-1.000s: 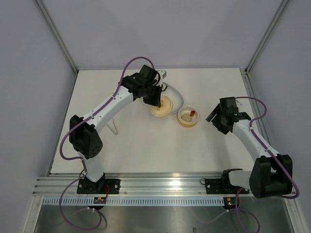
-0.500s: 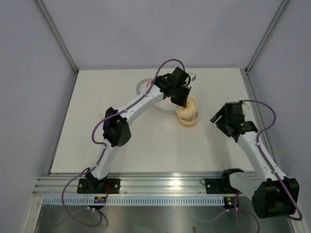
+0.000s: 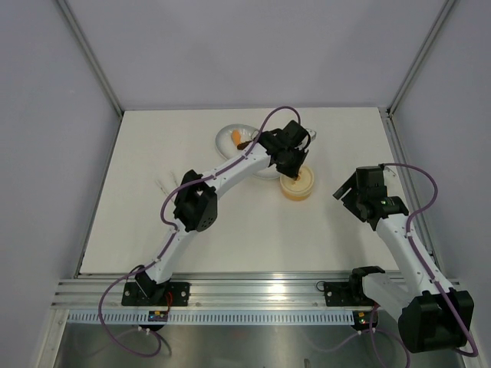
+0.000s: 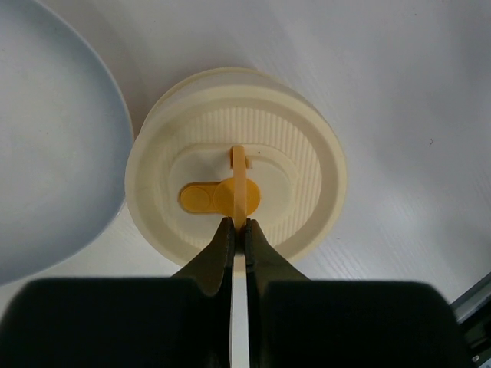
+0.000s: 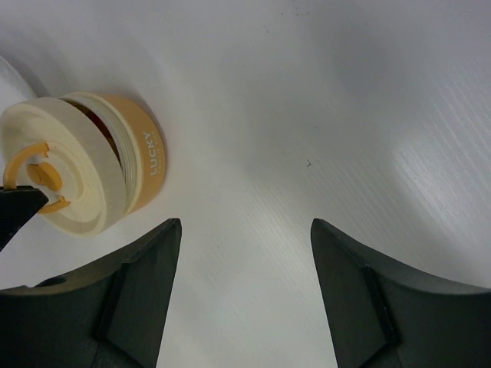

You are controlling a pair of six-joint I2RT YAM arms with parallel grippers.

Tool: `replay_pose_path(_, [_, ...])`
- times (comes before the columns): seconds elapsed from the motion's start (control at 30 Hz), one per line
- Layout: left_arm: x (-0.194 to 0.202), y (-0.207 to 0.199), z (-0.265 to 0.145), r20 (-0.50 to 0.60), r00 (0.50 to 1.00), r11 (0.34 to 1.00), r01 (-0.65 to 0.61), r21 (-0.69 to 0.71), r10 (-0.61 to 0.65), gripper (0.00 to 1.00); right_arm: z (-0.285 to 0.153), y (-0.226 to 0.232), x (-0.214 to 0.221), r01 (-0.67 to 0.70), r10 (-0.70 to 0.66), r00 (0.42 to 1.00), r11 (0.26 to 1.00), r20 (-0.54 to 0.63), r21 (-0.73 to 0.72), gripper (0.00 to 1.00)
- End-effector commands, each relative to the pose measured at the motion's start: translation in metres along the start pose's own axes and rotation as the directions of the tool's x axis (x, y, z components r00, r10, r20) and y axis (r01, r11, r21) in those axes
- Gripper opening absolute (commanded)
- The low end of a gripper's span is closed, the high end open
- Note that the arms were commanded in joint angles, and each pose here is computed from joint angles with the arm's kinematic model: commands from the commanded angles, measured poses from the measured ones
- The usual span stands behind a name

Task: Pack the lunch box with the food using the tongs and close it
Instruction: Close the box lid on the packing box.

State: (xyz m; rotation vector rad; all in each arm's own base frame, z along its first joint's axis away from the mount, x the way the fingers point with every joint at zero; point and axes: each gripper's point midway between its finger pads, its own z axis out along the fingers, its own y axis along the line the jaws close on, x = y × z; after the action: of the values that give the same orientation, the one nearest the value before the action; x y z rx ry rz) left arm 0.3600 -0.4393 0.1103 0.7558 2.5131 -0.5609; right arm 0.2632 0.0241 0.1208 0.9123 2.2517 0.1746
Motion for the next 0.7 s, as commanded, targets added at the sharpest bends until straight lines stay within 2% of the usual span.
replay_pose_path(0.0, [-0.018,-0.007,0.004,0.072,0.997,1.0,-0.021,0.004,0.021,0.0,0.0,-0.002,-0.002,-0.015,0.014,1.0,1.0,0.011,0.01,0.76])
replay_pose_path(0.1, [-0.014,-0.007,0.01,0.06,0.998,1.0,-0.018,0.006,0.018,0.0,0.0,-0.002,-0.002,-0.015,0.014,1.0,1.0,0.01,0.009,0.76])
replay_pose_path(0.13, [-0.014,-0.007,0.01,0.058,0.998,1.0,-0.016,0.003,0.016,0.03,0.0,-0.003,-0.002,-0.013,0.013,1.0,1.0,0.009,0.01,0.76])
replay_pose_path(0.17, [-0.013,-0.007,0.01,0.055,0.998,1.0,-0.017,0.003,0.017,0.08,0.001,-0.002,-0.001,-0.013,0.013,1.0,1.0,0.008,0.009,0.76])
replay_pose_path(0.2, [-0.012,-0.007,0.011,0.052,0.999,1.0,-0.017,0.003,0.016,0.18,0.0,-0.002,-0.002,-0.015,0.015,1.0,1.0,0.01,0.006,0.76])
replay_pose_path(0.3, [-0.013,-0.008,0.006,0.056,0.998,1.0,-0.02,0.004,0.02,0.3,0.0,-0.001,-0.001,-0.012,0.012,1.0,1.0,0.006,0.002,0.76])
replay_pose_path(0.33, [-0.014,-0.009,0.003,0.06,0.998,1.0,-0.022,0.006,0.021,0.42,0.0,-0.001,-0.002,-0.012,0.012,1.0,1.0,0.006,0.001,0.76])
replay_pose_path(0.37, [-0.017,-0.01,-0.001,0.069,0.997,1.0,-0.022,0.007,0.021,0.47,0.0,0.0,-0.001,-0.01,0.01,1.0,1.0,0.002,-0.001,0.76])
replay_pose_path(0.5, [-0.024,-0.017,-0.018,0.092,0.995,0.999,-0.032,0.021,0.03,0.56,-0.001,0.006,-0.001,0.012,-0.012,1.0,1.0,-0.008,-0.028,0.76])
replay_pose_path(0.57, [-0.028,-0.021,-0.03,0.108,0.993,0.999,-0.039,0.018,0.037,0.65,-0.003,0.01,-0.004,0.031,-0.032,0.999,0.999,-0.007,-0.043,0.76])
replay_pose_path(0.67, [-0.037,-0.024,-0.061,0.153,0.987,0.999,-0.045,0.008,0.043,0.67,-0.007,0.022,-0.012,0.052,-0.052,0.999,0.995,0.002,-0.081,0.76])
